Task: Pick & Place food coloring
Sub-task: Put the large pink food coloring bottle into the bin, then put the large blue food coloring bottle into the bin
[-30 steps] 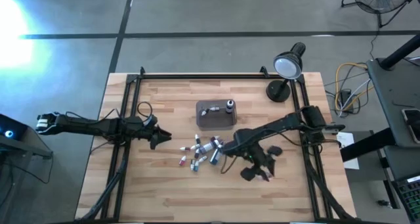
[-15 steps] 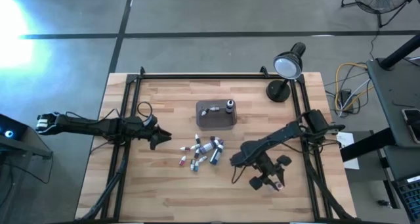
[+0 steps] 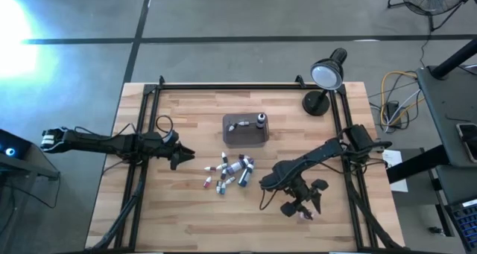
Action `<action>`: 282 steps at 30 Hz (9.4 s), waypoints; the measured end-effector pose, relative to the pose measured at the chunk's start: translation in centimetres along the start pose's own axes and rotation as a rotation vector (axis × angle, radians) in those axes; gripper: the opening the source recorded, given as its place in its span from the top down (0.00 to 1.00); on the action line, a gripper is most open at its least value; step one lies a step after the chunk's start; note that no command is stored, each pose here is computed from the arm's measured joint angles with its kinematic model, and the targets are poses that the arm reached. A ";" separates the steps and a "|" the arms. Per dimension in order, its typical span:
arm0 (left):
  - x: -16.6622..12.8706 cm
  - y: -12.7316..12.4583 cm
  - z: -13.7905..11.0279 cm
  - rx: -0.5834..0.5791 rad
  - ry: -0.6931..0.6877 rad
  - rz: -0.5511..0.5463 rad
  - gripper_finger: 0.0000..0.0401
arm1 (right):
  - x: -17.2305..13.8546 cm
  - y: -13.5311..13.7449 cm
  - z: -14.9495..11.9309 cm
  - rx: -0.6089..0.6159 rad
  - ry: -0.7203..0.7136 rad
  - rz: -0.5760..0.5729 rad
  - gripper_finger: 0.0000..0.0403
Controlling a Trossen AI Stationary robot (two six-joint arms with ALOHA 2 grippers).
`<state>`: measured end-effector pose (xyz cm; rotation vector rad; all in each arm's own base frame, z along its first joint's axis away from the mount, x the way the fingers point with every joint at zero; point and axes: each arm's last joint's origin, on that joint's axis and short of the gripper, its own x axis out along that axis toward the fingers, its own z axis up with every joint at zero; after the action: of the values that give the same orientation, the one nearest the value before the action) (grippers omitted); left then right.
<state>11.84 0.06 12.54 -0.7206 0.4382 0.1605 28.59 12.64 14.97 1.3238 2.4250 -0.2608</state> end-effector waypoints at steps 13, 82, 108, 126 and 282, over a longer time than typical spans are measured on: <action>0.0 0.0 0.0 0.004 0.000 0.001 0.67 | -0.6 1.0 -0.7 -0.078 -0.037 0.009 0.44; 0.0 0.0 0.0 0.014 0.006 0.001 0.67 | 7.0 1.0 -11.9 0.472 -0.964 0.346 0.44; 0.0 0.0 0.0 -0.008 0.006 0.001 0.67 | 7.0 0.8 -11.3 0.469 -0.994 0.340 0.61; 0.0 0.0 0.0 -0.009 0.006 0.001 0.67 | 6.8 0.7 -11.0 0.465 -1.021 0.340 0.51; 0.0 -0.2 -0.1 -0.203 0.025 -0.032 0.67 | -9.4 9.3 2.1 -1.230 -1.295 -0.751 0.43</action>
<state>11.87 -0.13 12.59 -0.9291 0.4380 0.1679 41.51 9.76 16.92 -0.3338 1.2568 0.1731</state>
